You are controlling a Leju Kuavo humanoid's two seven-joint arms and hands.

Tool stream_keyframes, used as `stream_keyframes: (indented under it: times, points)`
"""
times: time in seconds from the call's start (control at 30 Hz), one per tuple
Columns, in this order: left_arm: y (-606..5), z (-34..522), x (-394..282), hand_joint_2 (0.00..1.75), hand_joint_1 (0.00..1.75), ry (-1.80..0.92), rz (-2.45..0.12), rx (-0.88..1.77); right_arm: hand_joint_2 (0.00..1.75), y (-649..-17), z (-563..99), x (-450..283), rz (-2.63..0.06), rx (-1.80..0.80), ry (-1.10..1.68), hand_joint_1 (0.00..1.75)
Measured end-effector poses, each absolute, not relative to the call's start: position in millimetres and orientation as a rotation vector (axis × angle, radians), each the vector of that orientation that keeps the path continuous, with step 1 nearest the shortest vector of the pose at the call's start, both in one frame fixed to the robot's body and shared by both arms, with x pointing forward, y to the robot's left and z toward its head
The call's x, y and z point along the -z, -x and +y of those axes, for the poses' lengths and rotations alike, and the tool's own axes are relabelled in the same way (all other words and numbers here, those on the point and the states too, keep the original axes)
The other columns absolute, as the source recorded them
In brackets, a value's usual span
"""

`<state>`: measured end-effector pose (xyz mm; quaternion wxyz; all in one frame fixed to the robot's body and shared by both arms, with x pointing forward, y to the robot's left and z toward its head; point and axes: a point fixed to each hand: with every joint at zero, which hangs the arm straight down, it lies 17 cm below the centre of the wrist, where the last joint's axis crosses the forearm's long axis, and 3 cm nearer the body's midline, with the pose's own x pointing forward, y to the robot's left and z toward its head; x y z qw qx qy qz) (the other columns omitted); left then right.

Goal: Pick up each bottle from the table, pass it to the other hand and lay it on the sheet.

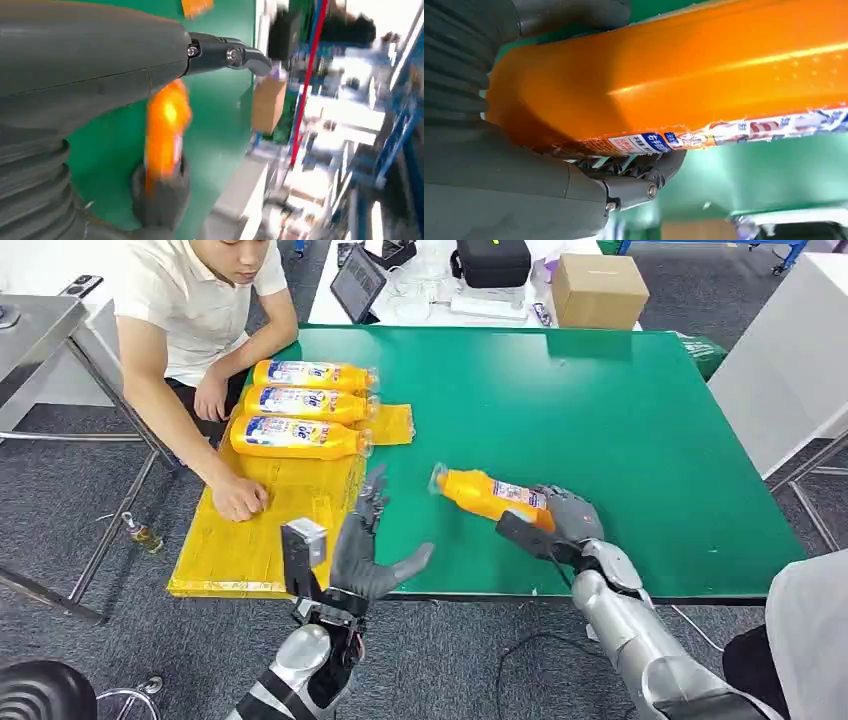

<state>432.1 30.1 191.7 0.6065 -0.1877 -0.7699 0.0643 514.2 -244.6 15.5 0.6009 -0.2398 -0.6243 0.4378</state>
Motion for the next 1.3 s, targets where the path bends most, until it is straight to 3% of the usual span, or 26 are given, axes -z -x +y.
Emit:
stream_keyframes:
  times: [0.17,0.33,0.67,0.83,0.9,1.3]
  points:
    - [-440.0,88.3,-150.2,1.75,0.00,0.261,-1.700,-0.416,1.75,-488.0,-200.1,-50.1,-1.653,-0.816,0.419,1.75]
    - [-430.5,103.2,-116.8,1.75,0.00,0.191,-1.637,-0.470,1.75,-452.1,-159.4,-94.7,-1.836,-0.712,0.332,1.69]
    - [-418.6,65.0,-113.7,1.75,0.00,0.364,-1.579,-0.367,1.75,-424.5,-125.5,-142.2,-2.008,-0.660,0.237,1.68]
    - [-408.2,34.6,-130.6,1.75,0.00,0.538,-1.548,-0.271,1.75,-413.6,-102.5,-141.0,-2.035,-0.740,0.220,1.69]
    - [-405.3,29.6,-137.2,1.75,0.00,0.574,-1.551,-0.256,1.75,-409.7,-93.5,-138.1,-2.036,-0.770,0.209,1.57]
    - [-394.2,27.4,-164.4,1.75,0.00,0.638,-1.639,-0.192,1.75,-410.6,-71.8,-111.4,-1.958,-0.852,0.205,1.62]
